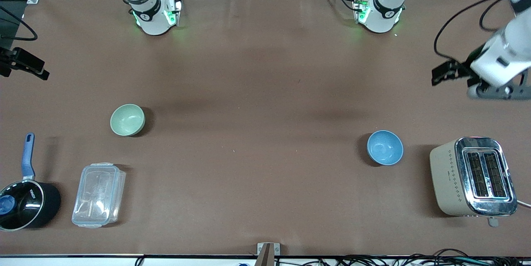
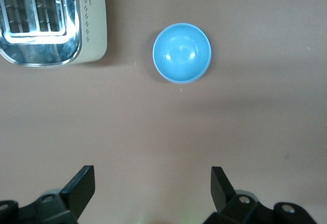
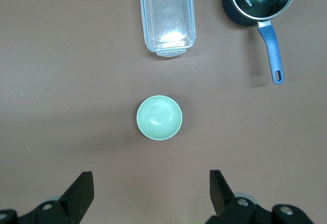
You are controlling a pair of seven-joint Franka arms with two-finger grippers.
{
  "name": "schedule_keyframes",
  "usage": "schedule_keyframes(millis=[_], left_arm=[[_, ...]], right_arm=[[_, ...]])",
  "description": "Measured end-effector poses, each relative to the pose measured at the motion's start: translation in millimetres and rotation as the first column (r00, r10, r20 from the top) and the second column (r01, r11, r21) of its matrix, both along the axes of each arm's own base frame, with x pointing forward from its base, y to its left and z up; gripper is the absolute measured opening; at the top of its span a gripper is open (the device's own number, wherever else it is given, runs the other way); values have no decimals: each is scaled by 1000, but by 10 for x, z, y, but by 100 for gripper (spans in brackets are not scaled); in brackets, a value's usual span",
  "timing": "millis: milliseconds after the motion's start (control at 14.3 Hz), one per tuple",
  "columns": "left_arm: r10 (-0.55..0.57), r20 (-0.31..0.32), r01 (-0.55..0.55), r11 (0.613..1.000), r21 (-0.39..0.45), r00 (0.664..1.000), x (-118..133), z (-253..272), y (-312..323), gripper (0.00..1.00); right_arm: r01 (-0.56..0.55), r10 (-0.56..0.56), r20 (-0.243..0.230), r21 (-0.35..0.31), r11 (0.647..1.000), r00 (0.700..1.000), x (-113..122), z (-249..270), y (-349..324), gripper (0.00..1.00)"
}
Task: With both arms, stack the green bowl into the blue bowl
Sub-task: 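Reach the left gripper down to the light blue bowl while the right gripper starts moving, then slide the blue bowl inward with the left gripper while the right gripper approaches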
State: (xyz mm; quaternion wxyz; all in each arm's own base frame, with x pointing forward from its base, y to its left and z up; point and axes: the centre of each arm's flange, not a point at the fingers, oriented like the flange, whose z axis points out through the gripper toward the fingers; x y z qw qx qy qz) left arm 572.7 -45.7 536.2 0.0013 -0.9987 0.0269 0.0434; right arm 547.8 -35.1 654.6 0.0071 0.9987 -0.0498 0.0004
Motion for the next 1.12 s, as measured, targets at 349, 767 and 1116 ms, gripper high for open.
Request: schedule_keyframes(millis=[349, 767, 1116], left_arm=[[-3, 39, 2, 1000, 7, 999, 312, -1380, 56, 100], [-15, 74, 14, 1000, 16, 997, 587, -2486, 156, 93], [-14, 97, 13, 1000, 3, 995, 649, -2998, 156, 79]], right_arm=[[-2, 2, -8, 1, 1000, 1000, -8, -9, 5, 100], [-2, 2, -39, 2, 1000, 999, 60, -163, -12, 100], [-49, 49, -69, 5, 999, 996, 303, -1159, -43, 100]])
